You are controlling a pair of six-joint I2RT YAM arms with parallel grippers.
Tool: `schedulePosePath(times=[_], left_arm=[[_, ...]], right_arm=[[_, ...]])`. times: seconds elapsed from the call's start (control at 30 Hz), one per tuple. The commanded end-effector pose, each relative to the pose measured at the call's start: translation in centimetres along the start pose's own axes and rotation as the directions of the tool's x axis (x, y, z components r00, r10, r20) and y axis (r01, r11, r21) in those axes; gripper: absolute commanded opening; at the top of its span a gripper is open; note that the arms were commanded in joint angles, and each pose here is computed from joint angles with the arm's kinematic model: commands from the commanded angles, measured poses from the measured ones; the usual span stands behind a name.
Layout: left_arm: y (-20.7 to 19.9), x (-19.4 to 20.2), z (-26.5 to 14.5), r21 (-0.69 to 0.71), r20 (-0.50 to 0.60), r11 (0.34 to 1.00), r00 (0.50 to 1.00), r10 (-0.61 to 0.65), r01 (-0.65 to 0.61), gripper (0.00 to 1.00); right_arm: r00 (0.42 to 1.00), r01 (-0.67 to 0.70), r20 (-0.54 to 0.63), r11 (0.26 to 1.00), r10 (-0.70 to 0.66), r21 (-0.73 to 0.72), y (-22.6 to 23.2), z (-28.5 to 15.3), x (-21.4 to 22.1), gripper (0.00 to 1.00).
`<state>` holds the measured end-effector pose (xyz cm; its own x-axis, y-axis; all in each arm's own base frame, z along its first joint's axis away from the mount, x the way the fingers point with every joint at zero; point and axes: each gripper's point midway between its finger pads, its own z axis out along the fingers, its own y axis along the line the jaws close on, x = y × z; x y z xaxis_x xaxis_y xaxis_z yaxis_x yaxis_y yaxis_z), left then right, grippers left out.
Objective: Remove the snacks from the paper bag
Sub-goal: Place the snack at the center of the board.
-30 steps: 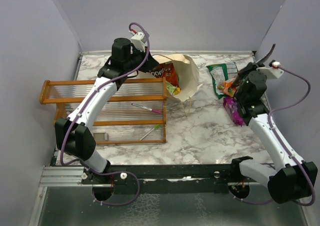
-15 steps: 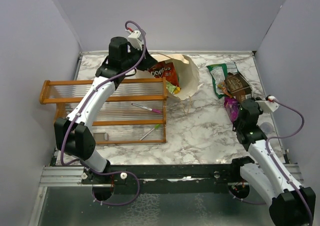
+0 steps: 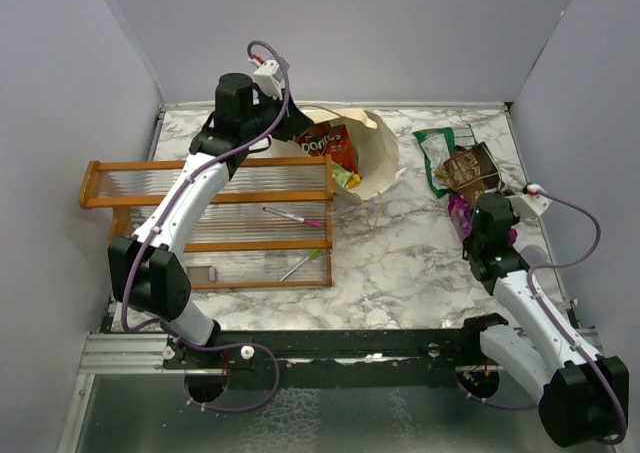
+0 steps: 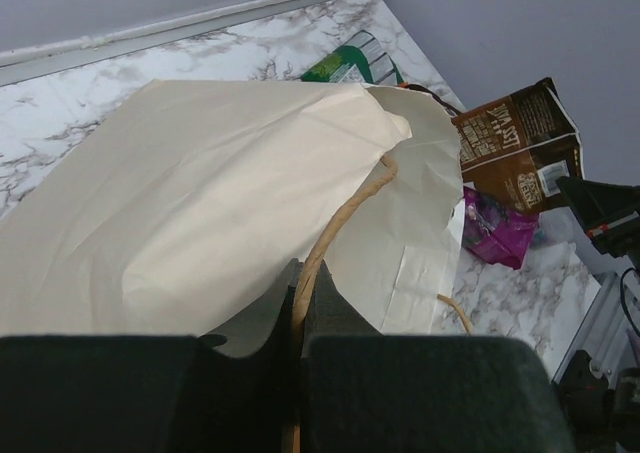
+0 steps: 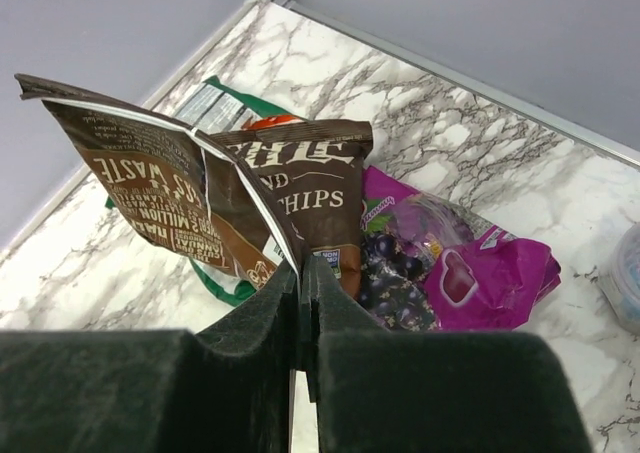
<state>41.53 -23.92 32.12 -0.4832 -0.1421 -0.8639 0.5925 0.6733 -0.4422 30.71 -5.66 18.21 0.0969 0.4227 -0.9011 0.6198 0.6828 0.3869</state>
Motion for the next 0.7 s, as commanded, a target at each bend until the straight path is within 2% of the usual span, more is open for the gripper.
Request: schedulePosePath(times=[0.0, 0.07, 0.2, 0.33, 0.5, 0.57, 0.67], left_arm=[[-0.9, -1.8, -1.0, 0.032, 0.050, 0.999, 0.999, 0.016, -0.018, 0.00], [-0.9, -1.9, -1.1, 0.034, 0.055, 0.999, 0.998, 0.013, -0.015, 0.00], [-0.9, -2.1, -1.2, 0.042, 0.060, 0.999, 0.998, 0.004, -0.006, 0.00], [-0.9, -2.0, -1.2, 0.050, 0.060, 0.999, 0.998, -0.001, -0.002, 0.00], [-1.0, -2.1, -1.3, 0.052, 0.061, 0.999, 0.998, -0.002, -0.001, 0.00], [-1.0, -2.2, -1.3, 0.053, 0.063, 0.999, 0.998, -0.003, 0.000, 0.00], [-1.0, -2.2, -1.3, 0.055, 0.064, 0.998, 0.998, -0.005, 0.001, 0.00]], right_arm=[[0.999, -0.021, 0.026, 1.000, 0.021, -0.009, 0.2, -0.4, -1.5, 0.07], [0.999, -0.013, 0.040, 1.000, 0.014, -0.016, 0.5, -0.4, -2.2, 0.10], [1.000, 0.005, 0.013, 0.998, -0.004, -0.062, 1.4, -0.5, -1.8, 0.23], [0.992, -0.043, -0.128, 0.972, 0.014, -0.229, 3.9, -1.5, 1.7, 0.39], [0.950, -0.130, -0.310, 0.875, -0.025, -0.466, 7.2, -4.1, 6.7, 0.57], [0.931, -0.151, -0.364, 0.866, -0.037, -0.476, 7.3, -4.3, 8.3, 0.65], [0.890, -0.153, -0.452, 0.892, -0.063, -0.425, 6.6, -4.0, 11.3, 0.84]])
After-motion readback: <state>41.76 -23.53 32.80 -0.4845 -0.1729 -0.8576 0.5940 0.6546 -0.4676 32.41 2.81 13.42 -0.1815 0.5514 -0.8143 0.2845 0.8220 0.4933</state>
